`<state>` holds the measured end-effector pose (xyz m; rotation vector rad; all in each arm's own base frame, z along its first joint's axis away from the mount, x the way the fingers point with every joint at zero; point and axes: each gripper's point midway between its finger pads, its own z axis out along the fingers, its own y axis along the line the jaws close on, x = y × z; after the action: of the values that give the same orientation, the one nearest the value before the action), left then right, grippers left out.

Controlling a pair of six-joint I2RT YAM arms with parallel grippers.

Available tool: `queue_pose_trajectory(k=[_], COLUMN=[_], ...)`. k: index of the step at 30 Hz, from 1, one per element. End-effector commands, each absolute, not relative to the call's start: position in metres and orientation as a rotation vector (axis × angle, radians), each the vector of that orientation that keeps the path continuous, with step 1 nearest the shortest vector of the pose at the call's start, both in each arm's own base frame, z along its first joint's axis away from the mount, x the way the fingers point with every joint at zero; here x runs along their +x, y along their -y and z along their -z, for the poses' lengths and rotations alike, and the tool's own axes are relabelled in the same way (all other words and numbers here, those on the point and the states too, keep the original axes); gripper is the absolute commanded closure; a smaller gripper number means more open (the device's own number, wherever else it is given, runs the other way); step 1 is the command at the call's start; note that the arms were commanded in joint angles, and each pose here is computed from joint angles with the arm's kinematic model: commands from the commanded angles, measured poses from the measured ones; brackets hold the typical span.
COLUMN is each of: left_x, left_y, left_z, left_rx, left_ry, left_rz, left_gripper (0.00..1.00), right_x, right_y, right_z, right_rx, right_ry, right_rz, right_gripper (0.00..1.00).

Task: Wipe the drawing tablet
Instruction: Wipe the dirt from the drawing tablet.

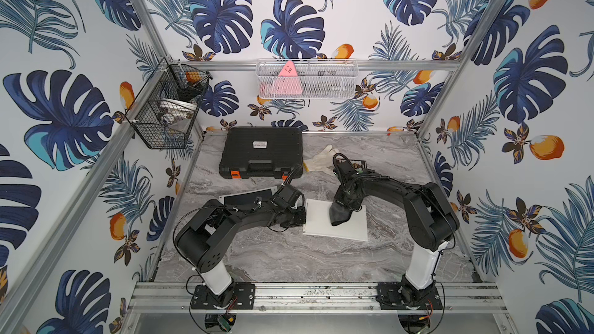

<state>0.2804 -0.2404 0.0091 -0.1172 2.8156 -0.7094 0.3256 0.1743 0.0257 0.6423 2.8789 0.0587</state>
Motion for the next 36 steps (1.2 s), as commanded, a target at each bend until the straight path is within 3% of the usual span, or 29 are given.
queue_pose_trajectory(k=[1,6,10,15,22,25,29,36], left_x=[0.225,0.223,0.222,0.222,0.221,0.22,0.22,0.217], left_y=[0.187,0.19,0.19,0.188,0.187,0.187,0.189,0.195], left_z=[0.028,0.029,0.029,0.029,0.029,0.03,0.03,0.029], left_rx=[-0.238,-0.242,-0.252,-0.27,-0.297,-0.305,-0.31,-0.304], left_ry=[-3.091,-3.092,-3.095,-3.091,-3.092,-3.093,-3.094,-3.1], left_rz=[0.362,0.389,0.402,0.394,0.388,0.397,0.417,0.481], left_gripper=[0.97,0.97,0.97,0.97,0.97,0.97,0.97,0.97], right_x=[0.316,0.331,0.342,0.334,0.282,0.269,0.255,0.249], right_y=[-0.178,-0.276,-0.31,-0.257,-0.118,-0.106,-0.148,-0.272], right_z=[-0.033,-0.036,-0.019,-0.013,-0.023,-0.038,-0.045,-0.032], right_rx=[0.551,0.412,0.476,0.59,0.806,0.772,0.707,0.626], right_ry=[-2.872,-2.885,-2.919,-2.922,-2.869,-2.839,-2.836,-2.823], right_rz=[0.042,-0.169,-0.288,-0.147,0.204,0.245,0.16,-0.157], right_gripper=[1.0,1.0,1.0,1.0,1.0,1.0,1.0,1.0])
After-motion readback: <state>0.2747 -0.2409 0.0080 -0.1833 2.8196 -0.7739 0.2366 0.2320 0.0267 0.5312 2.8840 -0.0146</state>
